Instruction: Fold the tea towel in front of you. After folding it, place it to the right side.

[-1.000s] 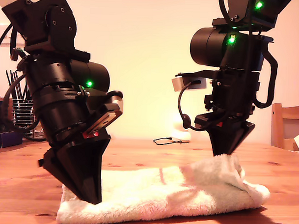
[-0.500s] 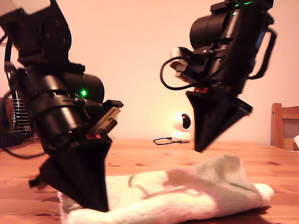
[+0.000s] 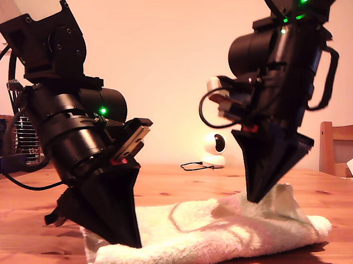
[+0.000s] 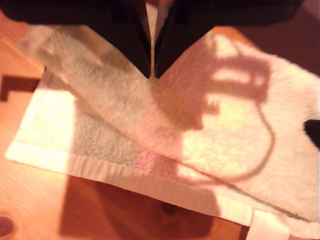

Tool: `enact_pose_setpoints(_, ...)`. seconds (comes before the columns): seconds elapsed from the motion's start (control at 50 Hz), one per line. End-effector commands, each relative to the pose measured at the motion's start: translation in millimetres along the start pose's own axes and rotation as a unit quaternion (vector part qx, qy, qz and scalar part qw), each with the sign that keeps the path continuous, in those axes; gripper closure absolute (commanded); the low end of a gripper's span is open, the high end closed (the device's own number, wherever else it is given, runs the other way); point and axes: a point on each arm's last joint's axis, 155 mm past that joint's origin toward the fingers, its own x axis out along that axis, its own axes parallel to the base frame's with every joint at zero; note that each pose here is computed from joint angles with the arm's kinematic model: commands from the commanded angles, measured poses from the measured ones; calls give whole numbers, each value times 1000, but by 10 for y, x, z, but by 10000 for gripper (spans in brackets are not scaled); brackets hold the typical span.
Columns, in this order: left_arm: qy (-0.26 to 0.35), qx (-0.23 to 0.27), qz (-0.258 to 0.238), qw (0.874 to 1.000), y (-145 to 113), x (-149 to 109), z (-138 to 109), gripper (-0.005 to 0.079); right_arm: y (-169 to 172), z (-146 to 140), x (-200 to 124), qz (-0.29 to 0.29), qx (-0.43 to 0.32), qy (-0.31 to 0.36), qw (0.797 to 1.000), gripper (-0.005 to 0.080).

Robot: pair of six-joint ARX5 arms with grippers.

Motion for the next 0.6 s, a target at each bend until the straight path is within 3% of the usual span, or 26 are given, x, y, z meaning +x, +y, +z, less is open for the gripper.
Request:
enact_pose_setpoints(0.0,23,-23,14,999,196,153,-149,764,-40,-137,146,0,8,20,1000,763)
enact_pose_setpoints(0.3,20,-24,14,999,209,141,-132,764,-242,-232,394,-39,16,0,999,763)
enact_pose_setpoints(0.58,24,-22,-13,999,91,157,-143,764,-307,83,538,-44,5,-65,997,763)
